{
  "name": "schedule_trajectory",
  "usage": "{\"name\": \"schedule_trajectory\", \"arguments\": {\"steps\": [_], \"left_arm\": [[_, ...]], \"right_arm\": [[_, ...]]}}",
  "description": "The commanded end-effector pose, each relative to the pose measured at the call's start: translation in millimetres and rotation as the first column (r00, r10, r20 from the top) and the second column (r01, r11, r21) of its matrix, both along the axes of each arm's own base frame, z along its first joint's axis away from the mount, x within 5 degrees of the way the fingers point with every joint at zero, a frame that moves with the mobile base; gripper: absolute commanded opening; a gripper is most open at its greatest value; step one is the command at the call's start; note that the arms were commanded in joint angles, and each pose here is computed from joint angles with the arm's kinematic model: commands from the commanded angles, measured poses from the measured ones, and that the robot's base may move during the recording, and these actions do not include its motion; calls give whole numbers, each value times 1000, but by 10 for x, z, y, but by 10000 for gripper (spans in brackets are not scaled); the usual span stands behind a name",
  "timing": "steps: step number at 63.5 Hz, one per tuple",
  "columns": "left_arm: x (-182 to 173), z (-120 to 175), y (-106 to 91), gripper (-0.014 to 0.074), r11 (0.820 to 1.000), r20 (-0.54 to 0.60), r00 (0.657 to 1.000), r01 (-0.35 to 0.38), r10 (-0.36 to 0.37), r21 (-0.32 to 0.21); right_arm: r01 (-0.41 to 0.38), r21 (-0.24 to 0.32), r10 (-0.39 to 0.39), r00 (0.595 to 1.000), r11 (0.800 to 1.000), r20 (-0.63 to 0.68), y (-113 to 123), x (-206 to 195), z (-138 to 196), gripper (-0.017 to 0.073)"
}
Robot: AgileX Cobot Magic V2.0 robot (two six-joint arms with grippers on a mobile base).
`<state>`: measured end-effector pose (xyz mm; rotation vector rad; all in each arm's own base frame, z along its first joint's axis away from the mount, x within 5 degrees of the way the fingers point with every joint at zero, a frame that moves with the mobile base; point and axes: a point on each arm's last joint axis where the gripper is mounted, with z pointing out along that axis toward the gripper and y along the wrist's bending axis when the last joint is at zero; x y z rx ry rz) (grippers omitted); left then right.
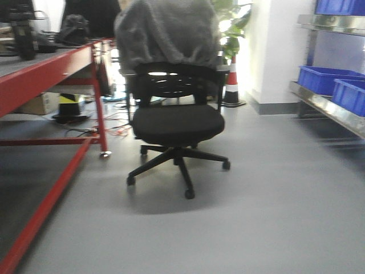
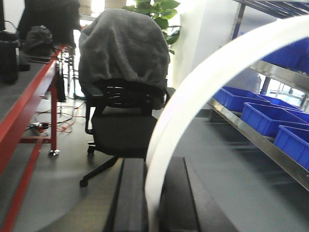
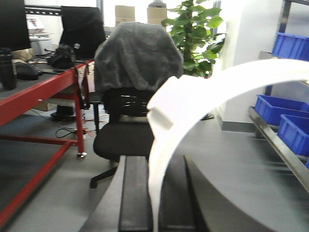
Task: Grab PVC pipe and place in blue bin
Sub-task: 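Drive the base to the shelf of blue bins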
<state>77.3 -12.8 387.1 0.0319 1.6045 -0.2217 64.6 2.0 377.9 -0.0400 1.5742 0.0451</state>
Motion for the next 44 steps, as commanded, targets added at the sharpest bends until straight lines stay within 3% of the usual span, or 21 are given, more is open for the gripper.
{"name": "schedule_trajectory", "arguments": {"steps": [1,44], "left_arm": [[-17,27,-2,-111,1000,31,1000,6,-5,-13],[-17,29,-1,-111,1000,33,999,6,-5,-13]], "right_arm": [[-2,-16,3,999,1000,35,0,-14,27,-169],[-2,-16,3,999,1000,37,0,-14,29,-169]]}}
